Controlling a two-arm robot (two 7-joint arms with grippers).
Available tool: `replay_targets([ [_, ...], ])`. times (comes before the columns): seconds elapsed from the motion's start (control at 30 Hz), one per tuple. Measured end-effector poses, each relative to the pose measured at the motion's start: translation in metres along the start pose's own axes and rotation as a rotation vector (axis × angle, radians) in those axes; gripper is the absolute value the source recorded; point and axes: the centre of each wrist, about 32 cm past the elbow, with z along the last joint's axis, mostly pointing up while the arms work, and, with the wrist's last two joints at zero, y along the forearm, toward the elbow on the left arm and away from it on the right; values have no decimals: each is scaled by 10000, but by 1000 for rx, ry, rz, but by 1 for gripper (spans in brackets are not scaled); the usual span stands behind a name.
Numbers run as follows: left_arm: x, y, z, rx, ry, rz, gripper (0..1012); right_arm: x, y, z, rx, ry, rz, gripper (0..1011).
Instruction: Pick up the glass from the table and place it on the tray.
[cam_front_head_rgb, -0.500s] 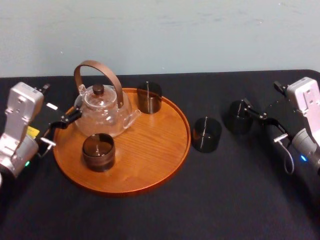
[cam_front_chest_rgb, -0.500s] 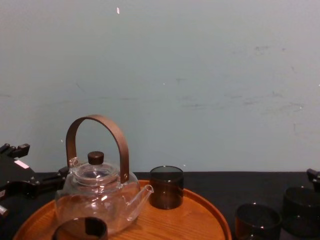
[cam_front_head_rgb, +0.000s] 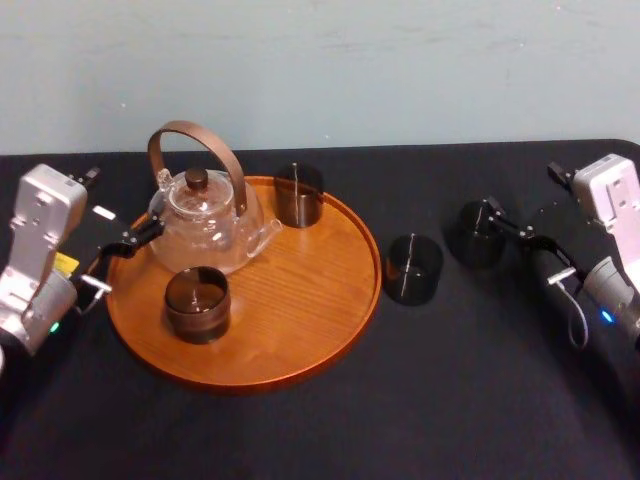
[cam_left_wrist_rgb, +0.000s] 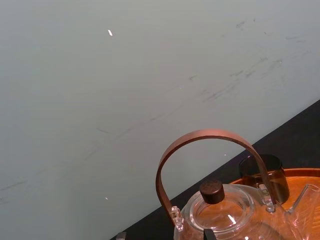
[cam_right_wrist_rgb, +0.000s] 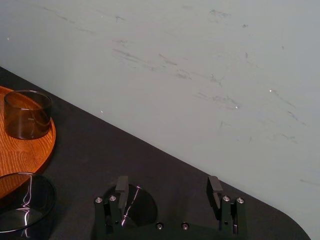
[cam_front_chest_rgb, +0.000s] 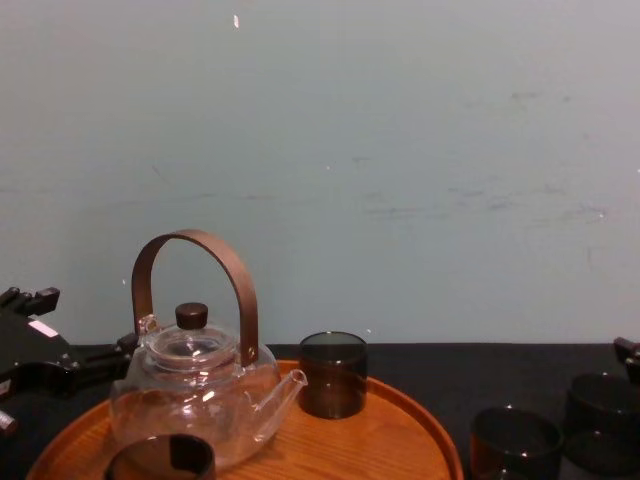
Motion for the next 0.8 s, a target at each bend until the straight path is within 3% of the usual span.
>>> replay_targets([
  [0.8,0,0,0,0,0,0,1001,0,0,0,0,0,0,1002],
])
